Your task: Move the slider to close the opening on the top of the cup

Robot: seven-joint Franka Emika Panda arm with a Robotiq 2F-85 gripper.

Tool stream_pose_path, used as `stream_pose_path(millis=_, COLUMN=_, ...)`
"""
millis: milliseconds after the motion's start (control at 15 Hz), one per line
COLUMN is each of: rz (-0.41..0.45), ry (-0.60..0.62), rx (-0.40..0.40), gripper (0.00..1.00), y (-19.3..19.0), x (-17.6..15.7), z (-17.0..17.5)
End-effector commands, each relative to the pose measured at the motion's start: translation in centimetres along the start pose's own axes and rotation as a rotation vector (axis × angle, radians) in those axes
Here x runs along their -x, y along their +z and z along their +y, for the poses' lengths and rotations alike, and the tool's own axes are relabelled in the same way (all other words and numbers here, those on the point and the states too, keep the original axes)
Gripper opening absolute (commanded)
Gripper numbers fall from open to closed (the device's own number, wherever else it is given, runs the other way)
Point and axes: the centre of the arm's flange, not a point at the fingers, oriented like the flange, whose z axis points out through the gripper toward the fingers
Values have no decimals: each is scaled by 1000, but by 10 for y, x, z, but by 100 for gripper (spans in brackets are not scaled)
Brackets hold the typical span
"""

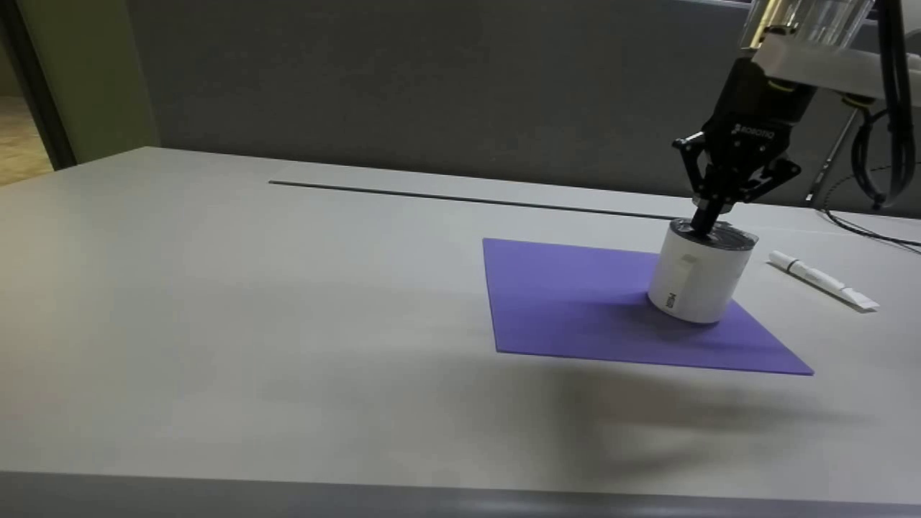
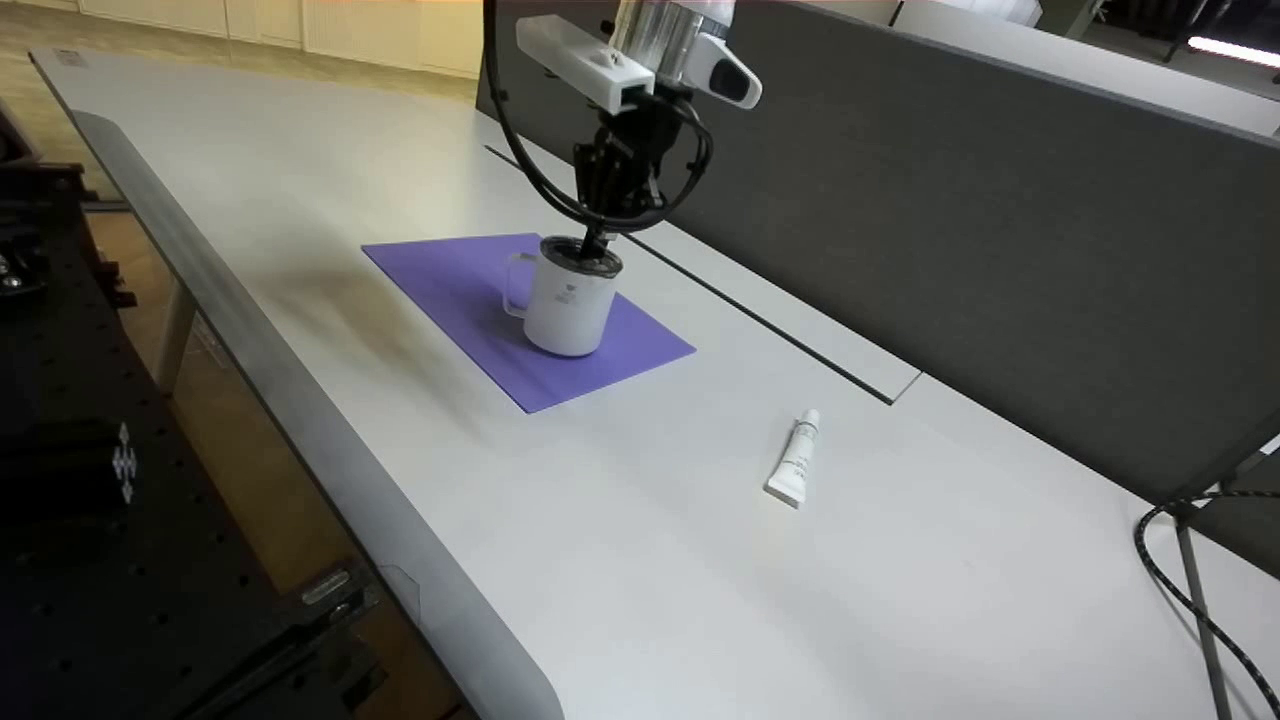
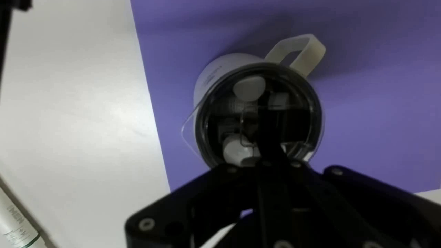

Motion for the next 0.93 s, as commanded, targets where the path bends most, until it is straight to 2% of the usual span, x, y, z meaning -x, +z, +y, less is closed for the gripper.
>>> stream_pose_path(millis=0, rz=-16, ry=25, rx=-26, gripper=0, y=10, x=0, z=-1)
stream_pose_path(millis=267, rz=6, ry=24, rx=-2, gripper=0, y=-2, x=-4, z=2)
stream_pose_path(millis=667, rz=71, ry=-1, rx=-36, gripper=0, y=-44, x=-21, z=-5)
stream_pose_path(millis=733, rz=57, ry=-10, rx=-27, gripper=26, y=-50, x=-24, z=-7)
stream_pose_path(millis=800, rz=49, ry=-23, rx=-24, gripper=26, y=-54, x=-26, z=-9)
stream_pose_path(millis=867, rz=36, ry=-38, rx=-27, gripper=33, y=-57, x=-28, z=-10)
